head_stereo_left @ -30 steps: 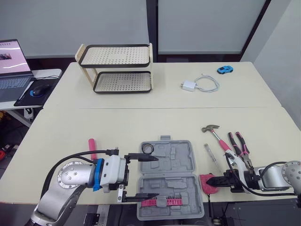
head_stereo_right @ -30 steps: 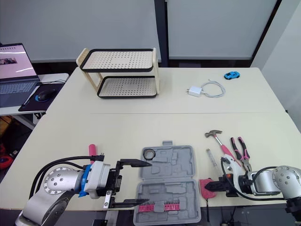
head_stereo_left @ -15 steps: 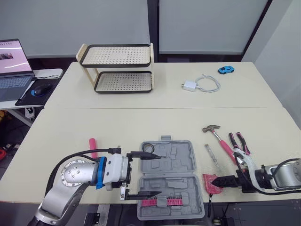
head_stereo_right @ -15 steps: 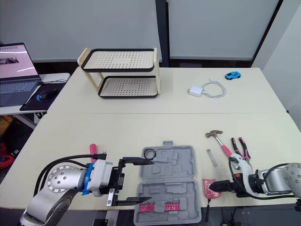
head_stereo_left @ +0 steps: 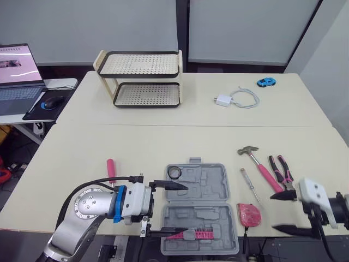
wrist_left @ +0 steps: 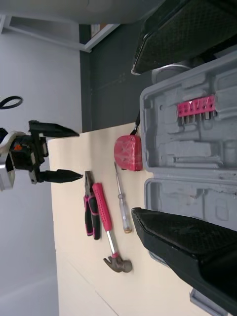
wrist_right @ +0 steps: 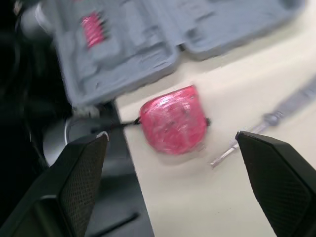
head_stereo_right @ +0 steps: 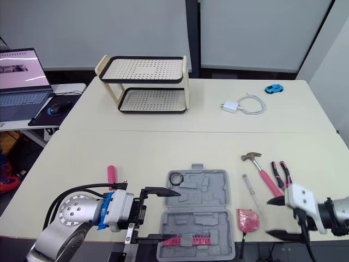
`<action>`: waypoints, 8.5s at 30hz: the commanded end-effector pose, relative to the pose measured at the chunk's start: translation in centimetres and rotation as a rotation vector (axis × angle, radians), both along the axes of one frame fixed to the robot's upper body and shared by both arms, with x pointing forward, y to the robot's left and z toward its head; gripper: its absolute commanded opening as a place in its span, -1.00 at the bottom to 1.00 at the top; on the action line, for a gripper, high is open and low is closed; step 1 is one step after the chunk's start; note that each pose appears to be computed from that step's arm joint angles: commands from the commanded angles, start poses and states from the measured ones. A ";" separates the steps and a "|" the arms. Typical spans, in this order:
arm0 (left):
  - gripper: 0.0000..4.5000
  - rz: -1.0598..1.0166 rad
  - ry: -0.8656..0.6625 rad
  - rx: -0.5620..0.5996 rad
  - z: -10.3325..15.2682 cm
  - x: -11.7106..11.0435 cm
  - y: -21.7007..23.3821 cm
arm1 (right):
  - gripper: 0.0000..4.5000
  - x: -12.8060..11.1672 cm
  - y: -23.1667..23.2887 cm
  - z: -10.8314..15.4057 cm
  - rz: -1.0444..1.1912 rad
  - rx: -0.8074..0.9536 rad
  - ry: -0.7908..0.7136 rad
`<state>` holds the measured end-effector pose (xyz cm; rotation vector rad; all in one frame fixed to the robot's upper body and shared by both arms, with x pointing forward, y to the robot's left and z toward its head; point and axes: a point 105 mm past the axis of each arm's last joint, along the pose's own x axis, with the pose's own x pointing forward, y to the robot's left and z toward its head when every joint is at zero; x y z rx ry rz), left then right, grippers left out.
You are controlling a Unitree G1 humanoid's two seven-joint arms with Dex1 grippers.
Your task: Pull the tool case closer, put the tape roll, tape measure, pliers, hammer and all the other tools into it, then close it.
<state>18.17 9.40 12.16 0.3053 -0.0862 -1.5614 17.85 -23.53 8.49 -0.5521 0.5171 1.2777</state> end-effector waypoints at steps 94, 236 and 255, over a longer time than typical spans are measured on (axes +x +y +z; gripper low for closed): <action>1.00 0.072 -0.039 0.008 0.2 0.9 0.5 | 0.41 3.8 6.6 -2.1 0.091 -0.081 -0.172; 1.00 0.048 -0.029 0.016 -0.1 -0.1 0.5 | 0.39 2.0 2.2 -5.9 0.161 -0.178 -0.140; 1.00 0.256 -0.021 0.060 1.5 2.2 3.9 | 0.39 3.9 8.9 3.7 0.016 -0.236 -0.154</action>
